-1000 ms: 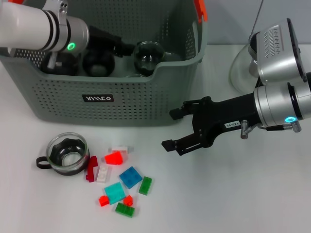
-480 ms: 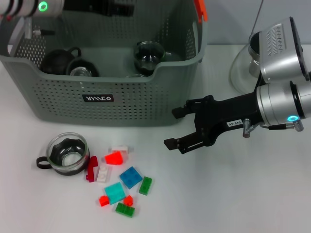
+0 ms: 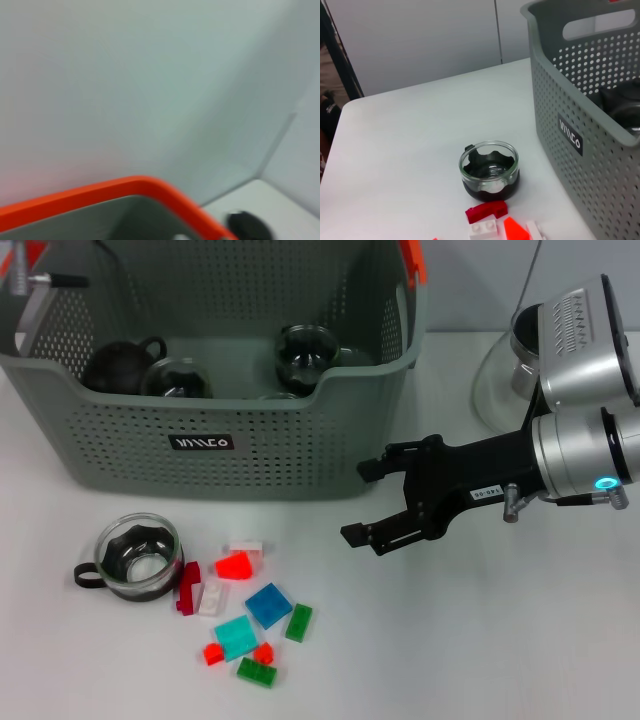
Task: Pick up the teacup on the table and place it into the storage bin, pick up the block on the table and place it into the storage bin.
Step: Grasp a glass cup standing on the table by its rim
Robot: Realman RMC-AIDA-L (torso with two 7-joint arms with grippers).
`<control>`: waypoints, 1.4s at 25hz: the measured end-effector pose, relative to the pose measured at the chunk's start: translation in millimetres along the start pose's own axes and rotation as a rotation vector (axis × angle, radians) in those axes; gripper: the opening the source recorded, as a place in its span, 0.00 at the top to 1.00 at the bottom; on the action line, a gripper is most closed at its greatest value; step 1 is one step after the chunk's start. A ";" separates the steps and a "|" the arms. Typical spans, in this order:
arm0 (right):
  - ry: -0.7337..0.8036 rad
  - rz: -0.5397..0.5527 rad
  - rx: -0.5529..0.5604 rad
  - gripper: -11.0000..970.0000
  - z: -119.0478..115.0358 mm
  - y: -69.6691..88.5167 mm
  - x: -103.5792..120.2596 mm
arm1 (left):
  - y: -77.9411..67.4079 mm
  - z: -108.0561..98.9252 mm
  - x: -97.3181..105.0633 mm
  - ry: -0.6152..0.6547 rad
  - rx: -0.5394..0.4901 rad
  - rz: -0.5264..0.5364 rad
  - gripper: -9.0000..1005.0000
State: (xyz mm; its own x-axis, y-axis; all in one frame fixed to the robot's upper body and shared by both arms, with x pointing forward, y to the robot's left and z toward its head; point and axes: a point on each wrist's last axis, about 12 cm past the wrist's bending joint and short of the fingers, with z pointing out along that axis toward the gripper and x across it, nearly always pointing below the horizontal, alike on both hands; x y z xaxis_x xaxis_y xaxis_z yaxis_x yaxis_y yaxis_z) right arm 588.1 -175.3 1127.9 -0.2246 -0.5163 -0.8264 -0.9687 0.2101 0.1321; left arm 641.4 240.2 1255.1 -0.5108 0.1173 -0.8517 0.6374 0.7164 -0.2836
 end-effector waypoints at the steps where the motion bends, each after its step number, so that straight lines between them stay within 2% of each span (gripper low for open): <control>1: 0.000 0.000 0.001 0.02 -0.5 -0.2 0.1 | -4.7 -7.7 -1.0 -0.007 0.027 0.019 0.13; 7: -0.003 0.003 0.011 0.02 -4.0 -2.4 1.9 | -26.2 -44.9 8.7 0.004 0.145 0.130 0.13; 12: -0.006 0.005 0.011 0.02 -4.1 -2.3 2.5 | -39.5 -75.6 46.2 -0.037 0.347 0.231 0.13; 13: -0.008 0.006 0.012 0.02 -3.8 -2.2 2.6 | -40.2 -77.9 49.6 -0.037 0.361 0.238 0.13; 17: -0.015 0.010 0.014 0.02 -1.2 -1.5 2.1 | -43.0 -90.3 79.6 0.067 0.440 0.264 0.13; 23: -0.022 0.028 0.015 0.02 4.5 -1.1 2.0 | -41.1 -86.2 114.5 0.266 0.417 0.265 0.14; 27: -0.031 0.048 0.028 0.02 9.2 -2.6 4.7 | -39.1 -81.0 134.0 0.331 0.399 0.304 0.14; 35: -0.038 0.072 0.029 0.03 16.3 -3.8 6.6 | -24.7 -71.2 144.8 0.432 0.285 0.321 0.14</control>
State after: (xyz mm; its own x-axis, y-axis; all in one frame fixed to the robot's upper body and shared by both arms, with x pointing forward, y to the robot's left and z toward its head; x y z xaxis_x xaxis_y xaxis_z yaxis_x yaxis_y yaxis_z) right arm 592.0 -165.9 1113.1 -0.2885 -0.4671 -0.8358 -0.9468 0.2692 0.1763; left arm 510.6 288.5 1170.1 -0.4171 0.6080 -0.6755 0.8974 0.3933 -0.2000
